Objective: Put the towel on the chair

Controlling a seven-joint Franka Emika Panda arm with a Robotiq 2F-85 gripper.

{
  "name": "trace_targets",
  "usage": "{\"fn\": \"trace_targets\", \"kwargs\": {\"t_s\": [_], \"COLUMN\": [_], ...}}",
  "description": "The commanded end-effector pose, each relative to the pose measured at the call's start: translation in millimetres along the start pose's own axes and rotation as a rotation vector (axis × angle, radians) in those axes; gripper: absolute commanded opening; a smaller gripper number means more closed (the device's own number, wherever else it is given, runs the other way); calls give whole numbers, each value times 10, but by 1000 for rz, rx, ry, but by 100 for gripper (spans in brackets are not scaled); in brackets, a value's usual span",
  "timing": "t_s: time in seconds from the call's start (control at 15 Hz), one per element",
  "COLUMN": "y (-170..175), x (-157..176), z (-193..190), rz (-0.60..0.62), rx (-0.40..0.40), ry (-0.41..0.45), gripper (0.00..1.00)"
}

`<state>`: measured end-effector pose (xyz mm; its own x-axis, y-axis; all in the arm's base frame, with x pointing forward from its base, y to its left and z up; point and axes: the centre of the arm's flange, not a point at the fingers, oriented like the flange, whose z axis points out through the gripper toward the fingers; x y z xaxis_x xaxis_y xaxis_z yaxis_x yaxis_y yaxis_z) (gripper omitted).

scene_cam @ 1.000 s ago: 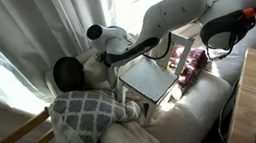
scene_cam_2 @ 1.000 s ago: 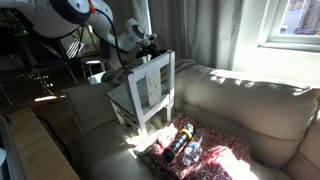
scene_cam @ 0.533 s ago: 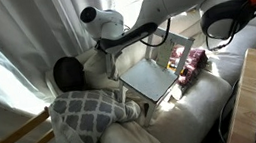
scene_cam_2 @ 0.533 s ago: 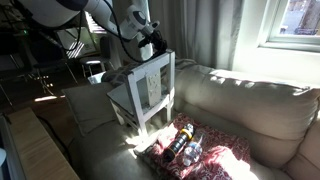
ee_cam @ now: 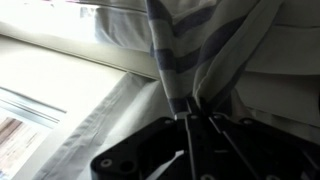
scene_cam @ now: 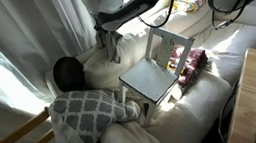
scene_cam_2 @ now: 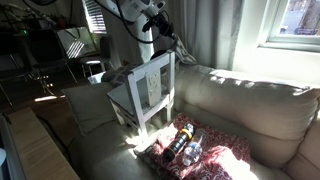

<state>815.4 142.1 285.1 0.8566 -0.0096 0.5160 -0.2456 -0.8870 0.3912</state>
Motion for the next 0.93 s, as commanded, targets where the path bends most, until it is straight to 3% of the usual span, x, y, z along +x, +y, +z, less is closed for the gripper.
{"fn": "trace_targets", "kwargs": {"t_s": [0.0, 0.07, 0.13, 0.53, 0.67, 0.87], "y": [566, 623, 239, 370, 558, 1117], "x": [-384, -379, 126, 94, 166, 260], "z": [-445, -495, -210, -295, -404, -652], "rz": [-57, -48, -23, -29, -35, -32], "rx": [56, 24, 24, 26, 68, 97], "ry": [3, 9, 19, 1, -5, -3], "gripper": [1, 1, 4, 4, 1, 1]}}
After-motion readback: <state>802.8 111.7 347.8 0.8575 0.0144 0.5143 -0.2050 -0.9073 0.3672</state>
